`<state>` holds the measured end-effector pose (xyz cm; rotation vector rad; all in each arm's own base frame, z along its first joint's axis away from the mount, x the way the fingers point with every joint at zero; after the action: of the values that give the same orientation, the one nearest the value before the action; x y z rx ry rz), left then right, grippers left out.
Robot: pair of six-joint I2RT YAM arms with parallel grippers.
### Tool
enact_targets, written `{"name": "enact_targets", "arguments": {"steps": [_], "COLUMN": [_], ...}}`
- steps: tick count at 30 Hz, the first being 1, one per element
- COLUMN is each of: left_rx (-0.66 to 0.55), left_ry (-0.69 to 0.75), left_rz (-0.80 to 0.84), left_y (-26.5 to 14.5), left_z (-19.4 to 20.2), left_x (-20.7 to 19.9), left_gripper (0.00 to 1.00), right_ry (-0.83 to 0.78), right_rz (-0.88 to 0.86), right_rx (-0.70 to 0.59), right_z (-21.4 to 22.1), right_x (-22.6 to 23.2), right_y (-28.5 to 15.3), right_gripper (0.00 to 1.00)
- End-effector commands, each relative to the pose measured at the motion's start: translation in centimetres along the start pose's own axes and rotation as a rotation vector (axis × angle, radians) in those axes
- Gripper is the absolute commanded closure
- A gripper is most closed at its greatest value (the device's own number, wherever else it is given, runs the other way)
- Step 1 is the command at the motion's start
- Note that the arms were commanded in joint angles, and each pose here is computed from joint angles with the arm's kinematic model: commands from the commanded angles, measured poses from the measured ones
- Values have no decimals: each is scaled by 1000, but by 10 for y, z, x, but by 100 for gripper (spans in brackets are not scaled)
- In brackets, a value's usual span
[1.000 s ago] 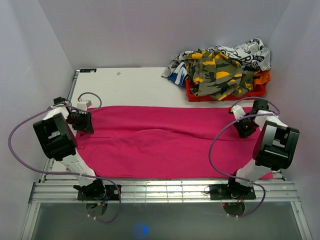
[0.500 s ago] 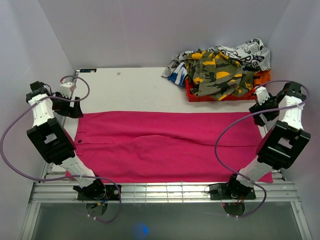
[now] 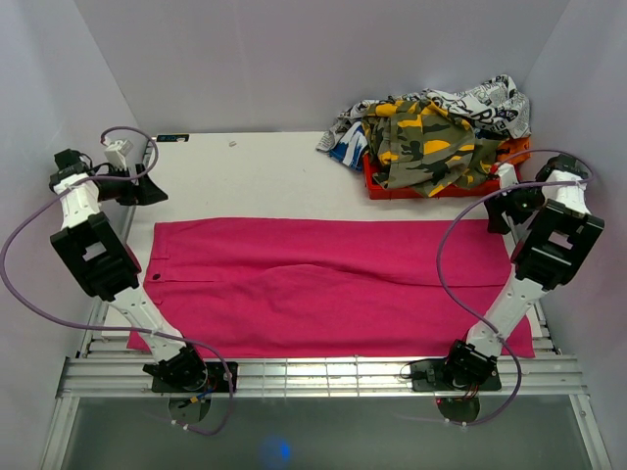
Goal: Fold and stack the trousers
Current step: Fold the trousers
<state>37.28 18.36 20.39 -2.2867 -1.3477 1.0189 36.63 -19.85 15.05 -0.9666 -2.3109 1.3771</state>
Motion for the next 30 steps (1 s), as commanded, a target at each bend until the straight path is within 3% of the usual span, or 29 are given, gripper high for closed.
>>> {"name": "enact_targets", "arguments": {"steps": [1,14,19,22,25,28,29,30], "left_rx": [-108,-62,-53,-57,-53,-51,-46,-34], "left_ry": [38,-16,-33,-39,-51,-47,-53,-62], "left_rz": [84,-18,-13,-14,-27,-49,-76,-86], "left_y": [-9,-6,-3,-3,-2,-2,-3,1], "left_z": [-25,-24,-22,-24,-25,-25,-24,-22], "left_x": [-10,6,9,10,14,18,22,28], "left_gripper": [10,11,11,11,11,12,12,12], "right_ry": [-100,-76,-49,-48,-56,-63,-66,-73], "right_rz": [-31,-183,-172,-160,-196,-229,-240,-250], "right_rx": [-45,-42,-104,-137,-104,-75,-55,-45], "right_z": [1,30,20,13,14,19,21,22], "right_x": [-5,1,-6,-11,-10,-5,-2,0], "right_y": [12,72,68,66,74,82,83,83], "right_gripper": [12,15,4,5,17,43,57,63]}}
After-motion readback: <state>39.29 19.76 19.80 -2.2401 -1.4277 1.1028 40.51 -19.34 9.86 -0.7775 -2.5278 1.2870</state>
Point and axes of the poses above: each gripper's point midway between its finger pads, its own y axis out along the fingers, its own x axis along the line the jaws close on, z = x × y, the point moved 10 cm from there along -y, back along the fingers, and after that the axes turned 6 degrees about -y, right-handed, at the moved point
